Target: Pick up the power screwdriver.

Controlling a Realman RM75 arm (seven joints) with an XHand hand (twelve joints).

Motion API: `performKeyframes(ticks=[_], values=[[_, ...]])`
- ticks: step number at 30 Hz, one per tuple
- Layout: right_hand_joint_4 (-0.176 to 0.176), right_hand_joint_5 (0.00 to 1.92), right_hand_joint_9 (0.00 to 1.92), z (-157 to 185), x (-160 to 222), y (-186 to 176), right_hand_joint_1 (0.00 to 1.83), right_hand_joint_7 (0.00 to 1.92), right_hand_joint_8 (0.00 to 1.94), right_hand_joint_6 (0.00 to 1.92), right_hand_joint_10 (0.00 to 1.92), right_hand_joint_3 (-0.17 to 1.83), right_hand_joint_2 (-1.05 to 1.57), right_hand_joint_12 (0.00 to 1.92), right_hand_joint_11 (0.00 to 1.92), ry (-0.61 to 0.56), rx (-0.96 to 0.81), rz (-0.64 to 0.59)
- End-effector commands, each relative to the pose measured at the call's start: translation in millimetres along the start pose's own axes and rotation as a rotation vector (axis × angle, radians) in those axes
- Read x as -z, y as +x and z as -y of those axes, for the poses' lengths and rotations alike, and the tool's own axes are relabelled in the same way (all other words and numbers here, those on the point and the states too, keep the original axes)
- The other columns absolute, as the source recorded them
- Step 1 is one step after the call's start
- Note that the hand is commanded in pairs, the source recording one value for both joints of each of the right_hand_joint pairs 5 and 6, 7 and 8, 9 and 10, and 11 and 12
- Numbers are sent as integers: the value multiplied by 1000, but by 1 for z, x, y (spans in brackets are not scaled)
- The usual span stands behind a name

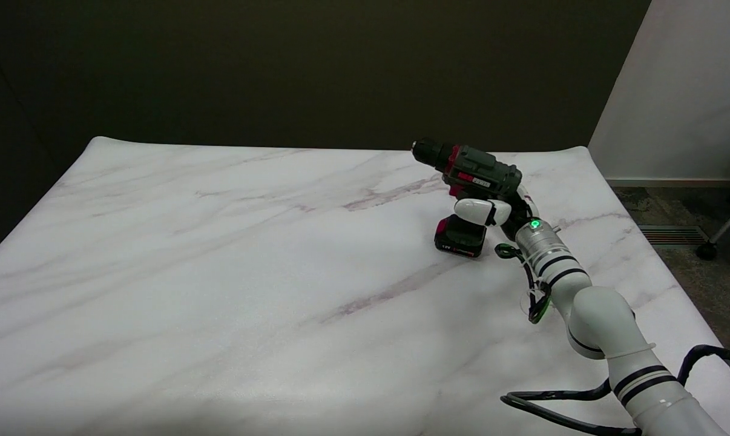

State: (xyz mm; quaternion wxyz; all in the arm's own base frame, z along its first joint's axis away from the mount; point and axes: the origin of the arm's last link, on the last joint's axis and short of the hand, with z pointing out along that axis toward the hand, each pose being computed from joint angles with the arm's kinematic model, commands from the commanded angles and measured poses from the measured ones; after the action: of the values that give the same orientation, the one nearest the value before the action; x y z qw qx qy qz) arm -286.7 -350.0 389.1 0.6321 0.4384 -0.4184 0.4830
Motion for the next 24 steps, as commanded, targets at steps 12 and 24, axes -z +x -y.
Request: performKeyframes(ticks=[12, 24], values=[[-131, 270, 105, -4, 4, -4, 997, 313, 313, 270, 105, 466, -453, 239, 239, -10, -7, 1], [-129, 266, 102, -8, 4, -6, 997, 314, 314, 266, 102, 464, -444, 222, 222, -19, -9, 6]])
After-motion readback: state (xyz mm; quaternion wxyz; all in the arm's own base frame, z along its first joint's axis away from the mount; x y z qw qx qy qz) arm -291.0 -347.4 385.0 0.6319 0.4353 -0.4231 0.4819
